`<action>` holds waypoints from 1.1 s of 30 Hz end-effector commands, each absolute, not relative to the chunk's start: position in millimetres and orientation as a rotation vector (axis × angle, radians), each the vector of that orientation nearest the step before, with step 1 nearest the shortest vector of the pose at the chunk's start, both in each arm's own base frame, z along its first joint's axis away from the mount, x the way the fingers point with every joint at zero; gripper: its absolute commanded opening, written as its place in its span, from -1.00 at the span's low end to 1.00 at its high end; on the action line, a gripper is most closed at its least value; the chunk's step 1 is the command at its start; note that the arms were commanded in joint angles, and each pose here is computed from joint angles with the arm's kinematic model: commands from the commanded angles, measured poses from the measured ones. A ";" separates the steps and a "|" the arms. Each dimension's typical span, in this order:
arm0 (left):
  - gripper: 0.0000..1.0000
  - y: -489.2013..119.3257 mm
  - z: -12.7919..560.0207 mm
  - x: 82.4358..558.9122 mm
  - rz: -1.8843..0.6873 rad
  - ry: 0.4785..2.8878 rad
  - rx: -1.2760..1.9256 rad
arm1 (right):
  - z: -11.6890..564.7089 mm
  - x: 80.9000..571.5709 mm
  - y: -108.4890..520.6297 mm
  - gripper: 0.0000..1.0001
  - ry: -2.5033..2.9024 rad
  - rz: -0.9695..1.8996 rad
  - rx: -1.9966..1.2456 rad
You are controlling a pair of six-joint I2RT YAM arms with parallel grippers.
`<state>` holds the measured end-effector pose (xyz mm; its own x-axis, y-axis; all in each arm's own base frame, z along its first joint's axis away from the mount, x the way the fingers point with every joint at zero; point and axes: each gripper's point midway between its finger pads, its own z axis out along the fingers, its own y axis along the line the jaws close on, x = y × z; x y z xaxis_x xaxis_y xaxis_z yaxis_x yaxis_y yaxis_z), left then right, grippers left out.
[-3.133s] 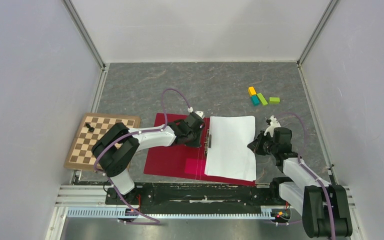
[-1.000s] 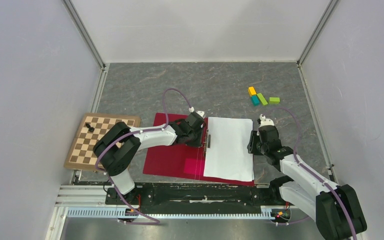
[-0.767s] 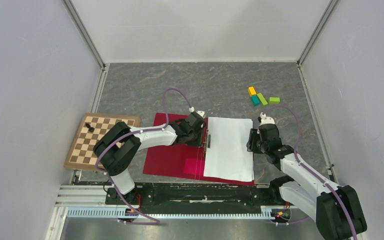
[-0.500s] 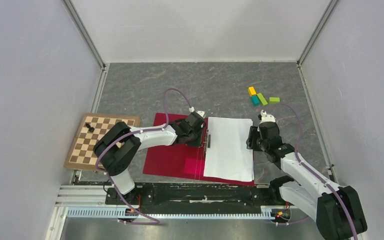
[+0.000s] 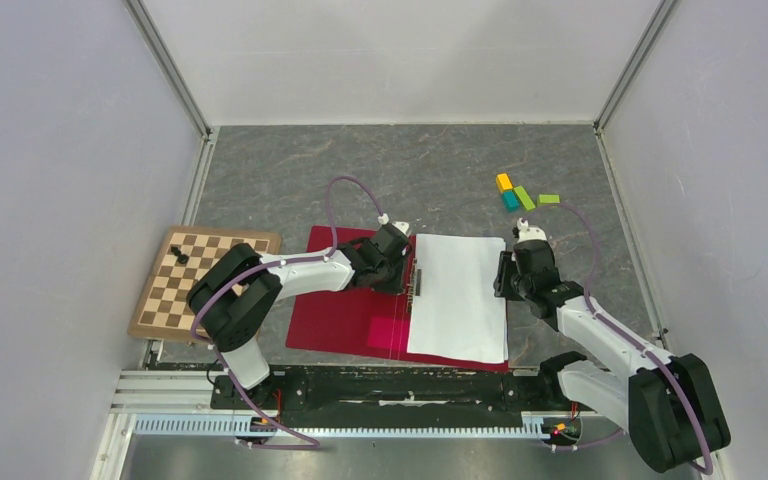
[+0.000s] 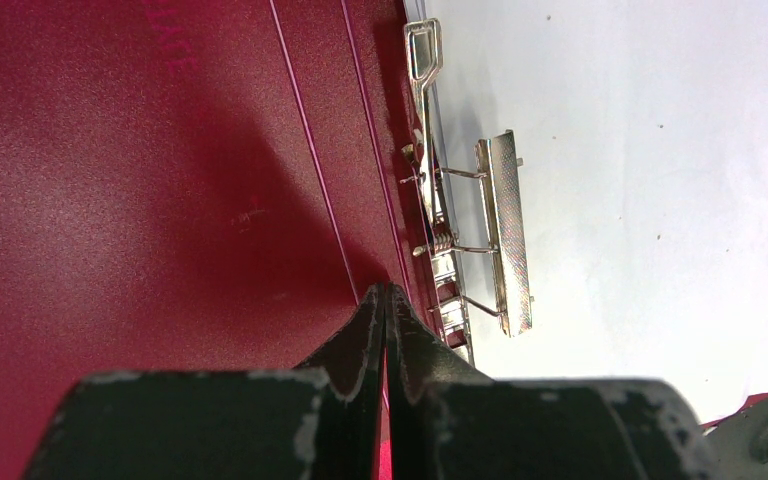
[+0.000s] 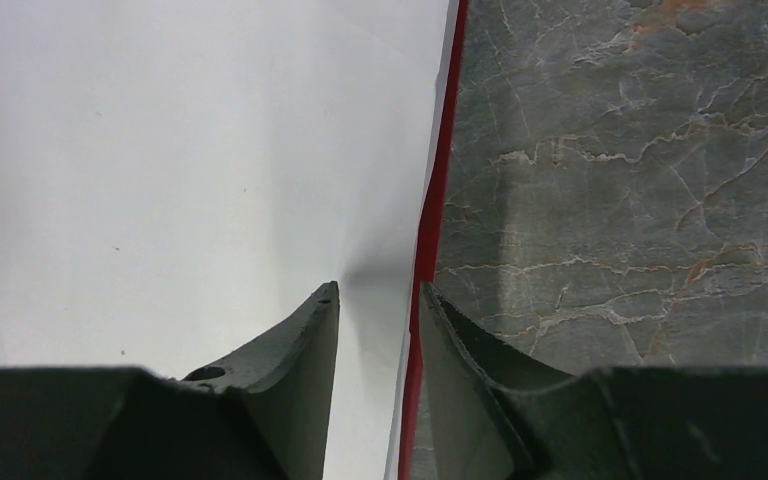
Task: Put the files into the folder
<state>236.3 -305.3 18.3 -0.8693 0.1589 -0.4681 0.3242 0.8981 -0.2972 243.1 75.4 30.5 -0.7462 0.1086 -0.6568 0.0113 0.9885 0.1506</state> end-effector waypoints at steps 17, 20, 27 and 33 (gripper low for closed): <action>-0.90 -314.6 21.9 245.0 -0.557 2.603 0.313 | 41.5 255.9 84.7 -0.09 2.352 0.221 0.076; -0.90 -314.5 21.4 244.8 -0.556 2.604 0.312 | 43.0 256.4 85.0 -0.05 2.347 0.224 0.076; -0.90 -314.5 21.8 244.8 -0.556 2.603 0.313 | 36.6 253.9 87.0 -0.04 2.365 0.236 0.074; -0.90 -315.0 22.5 245.4 -0.558 2.600 0.314 | 34.6 253.3 91.2 -0.01 2.370 0.264 0.069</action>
